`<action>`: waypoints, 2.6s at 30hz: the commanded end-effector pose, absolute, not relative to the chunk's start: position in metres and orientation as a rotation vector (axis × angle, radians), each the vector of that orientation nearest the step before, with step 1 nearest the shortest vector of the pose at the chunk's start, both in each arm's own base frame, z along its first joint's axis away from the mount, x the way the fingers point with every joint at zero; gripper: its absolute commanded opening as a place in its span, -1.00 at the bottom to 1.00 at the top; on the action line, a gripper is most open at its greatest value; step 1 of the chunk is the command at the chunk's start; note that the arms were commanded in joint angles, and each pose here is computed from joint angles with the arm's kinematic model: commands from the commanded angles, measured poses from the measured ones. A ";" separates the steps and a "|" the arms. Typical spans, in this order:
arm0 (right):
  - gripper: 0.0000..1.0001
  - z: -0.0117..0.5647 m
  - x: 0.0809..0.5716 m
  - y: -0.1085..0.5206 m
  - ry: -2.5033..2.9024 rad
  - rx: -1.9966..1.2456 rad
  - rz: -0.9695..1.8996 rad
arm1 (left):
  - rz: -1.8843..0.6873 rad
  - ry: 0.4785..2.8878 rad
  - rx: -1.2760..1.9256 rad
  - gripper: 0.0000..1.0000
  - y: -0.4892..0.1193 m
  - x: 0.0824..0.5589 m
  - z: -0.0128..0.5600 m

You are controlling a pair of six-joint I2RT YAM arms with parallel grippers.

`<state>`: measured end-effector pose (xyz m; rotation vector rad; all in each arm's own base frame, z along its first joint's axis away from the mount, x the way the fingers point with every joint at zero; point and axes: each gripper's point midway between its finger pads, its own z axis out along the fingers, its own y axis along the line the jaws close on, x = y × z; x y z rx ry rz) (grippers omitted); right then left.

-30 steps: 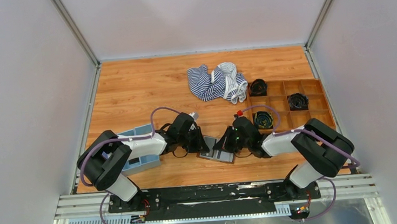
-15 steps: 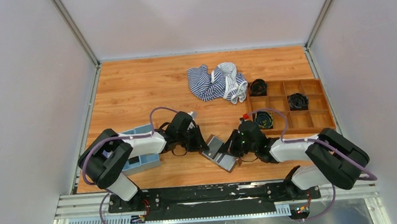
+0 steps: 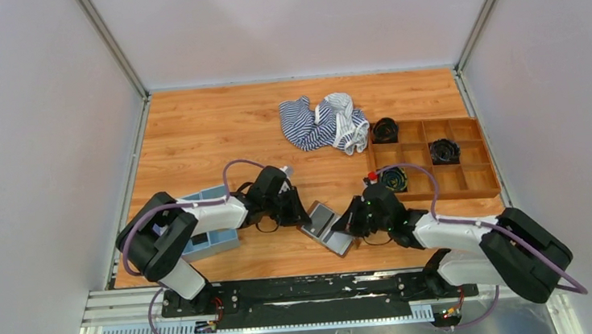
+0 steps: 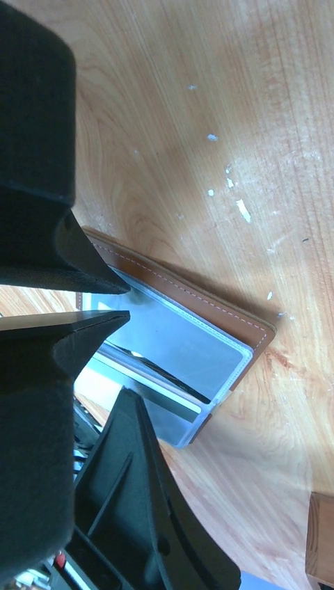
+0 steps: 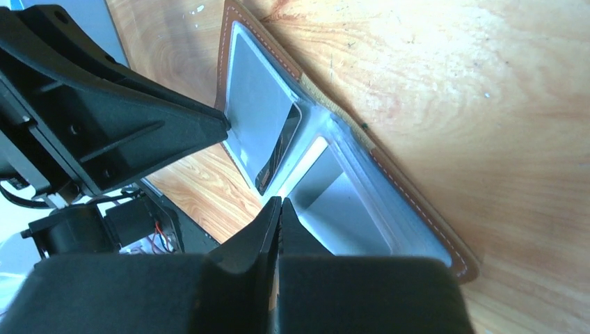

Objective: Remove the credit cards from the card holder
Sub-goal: Remove the credit card from the card holder.

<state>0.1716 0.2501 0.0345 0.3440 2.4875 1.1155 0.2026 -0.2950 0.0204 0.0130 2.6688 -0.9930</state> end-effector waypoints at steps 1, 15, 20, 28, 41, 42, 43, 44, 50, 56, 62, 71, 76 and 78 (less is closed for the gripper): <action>-0.99 0.029 0.164 0.230 2.537 0.312 0.987 | -0.799 2.762 0.015 -0.54 -0.263 0.191 0.001; -0.59 0.018 0.142 0.203 2.582 0.316 0.900 | -1.172 2.666 0.321 -0.13 -0.329 0.160 0.064; -0.56 0.018 0.147 0.197 2.547 0.326 0.873 | -1.161 2.709 0.344 -0.09 -0.334 0.160 0.051; -0.48 0.013 0.140 0.191 2.582 0.316 0.836 | -1.158 2.719 0.353 -0.11 -0.338 0.163 0.047; -0.47 0.020 0.149 0.190 2.520 0.318 0.832 | -1.152 2.732 0.356 -0.17 -0.343 0.167 0.041; -0.49 0.022 0.152 0.191 2.506 0.307 0.836 | -1.151 2.735 0.356 -0.17 -0.343 0.167 0.040; -0.50 0.023 0.155 0.193 2.500 0.296 0.833 | -1.148 2.738 0.354 -0.18 -0.343 0.167 0.039; -0.53 0.023 0.156 0.193 2.502 0.285 0.822 | -1.147 2.739 0.352 -0.18 -0.343 0.167 0.039; -0.74 0.020 0.178 0.204 2.501 0.172 0.854 | -1.133 2.732 0.327 -0.20 -0.340 0.170 0.041; -0.73 0.031 0.196 0.215 2.512 -0.017 0.929 | -1.132 2.719 0.298 -0.21 -0.335 0.173 0.045; -0.57 0.055 0.193 0.220 2.477 -0.012 0.988 | -1.102 2.723 0.219 -0.23 -0.328 0.180 0.040; -0.51 0.055 0.179 0.232 2.477 -0.007 1.138 | -1.072 2.722 0.150 -0.28 -0.319 0.187 0.037; -0.52 0.047 0.178 0.236 2.496 -0.011 1.164 | -1.070 2.741 0.135 -0.30 -0.316 0.186 0.032; -0.52 0.046 0.178 0.236 2.497 -0.015 1.164 | -1.069 2.749 0.133 -0.30 -0.315 0.185 0.031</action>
